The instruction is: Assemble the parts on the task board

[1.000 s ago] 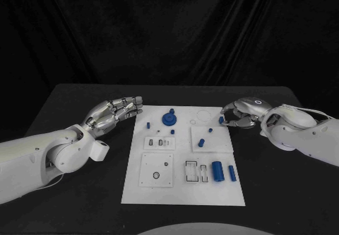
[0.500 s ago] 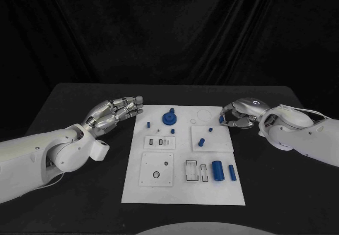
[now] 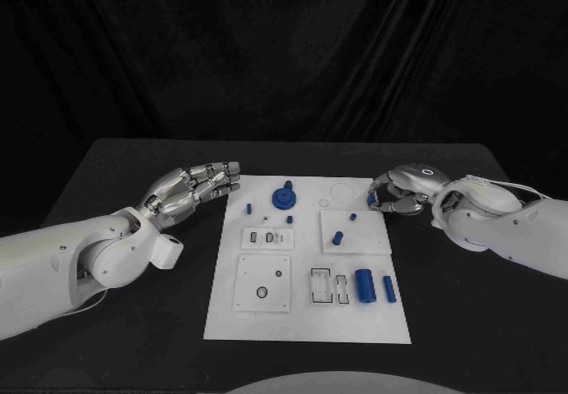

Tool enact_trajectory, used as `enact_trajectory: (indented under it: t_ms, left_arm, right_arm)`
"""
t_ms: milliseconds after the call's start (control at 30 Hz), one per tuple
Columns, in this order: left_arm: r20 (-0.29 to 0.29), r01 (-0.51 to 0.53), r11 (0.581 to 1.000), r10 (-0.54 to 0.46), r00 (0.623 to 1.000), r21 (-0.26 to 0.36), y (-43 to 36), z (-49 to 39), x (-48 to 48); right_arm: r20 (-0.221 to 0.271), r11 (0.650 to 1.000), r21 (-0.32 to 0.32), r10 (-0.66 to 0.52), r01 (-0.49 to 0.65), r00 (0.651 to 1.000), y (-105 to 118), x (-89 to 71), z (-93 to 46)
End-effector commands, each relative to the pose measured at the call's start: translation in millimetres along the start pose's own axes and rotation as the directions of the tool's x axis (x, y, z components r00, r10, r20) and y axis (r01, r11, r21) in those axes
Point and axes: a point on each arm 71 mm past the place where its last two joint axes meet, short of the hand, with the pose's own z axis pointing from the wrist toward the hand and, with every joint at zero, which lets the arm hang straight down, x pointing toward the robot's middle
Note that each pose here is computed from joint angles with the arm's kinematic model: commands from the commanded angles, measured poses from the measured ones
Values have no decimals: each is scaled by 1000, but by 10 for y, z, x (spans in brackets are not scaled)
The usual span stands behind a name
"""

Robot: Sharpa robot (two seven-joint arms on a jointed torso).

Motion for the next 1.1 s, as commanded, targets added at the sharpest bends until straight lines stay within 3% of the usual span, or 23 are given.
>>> enact_trajectory:
  t_ms: [33, 367, 733, 900, 1100]
  left_arm:
    - [-19, 7, 1000, -7, 1000, 7, 2, 0, 20]
    - [-19, 7, 1000, -7, 1000, 4, 3, -5, 18]
    - [-16, 6, 1000, -6, 1000, 1, 2, -19, 12]
    - [-13, 5, 1000, -5, 1000, -2, 2, -26, 5]
    - [-15, 5, 1000, -5, 1000, -5, 8, -13, 15]
  right_arm:
    - [3, 1000, 5, 0, 0, 1000, -1, 11, 2]
    - [29, 1000, -11, 20, -19, 999, 24, 2, 15]
    - [179, 997, -71, 35, -23, 983, 143, -150, -20]
    - [220, 993, -113, 59, -34, 974, 354, -352, 8]
    - [193, 976, -210, 101, -59, 976, 788, -491, 93]
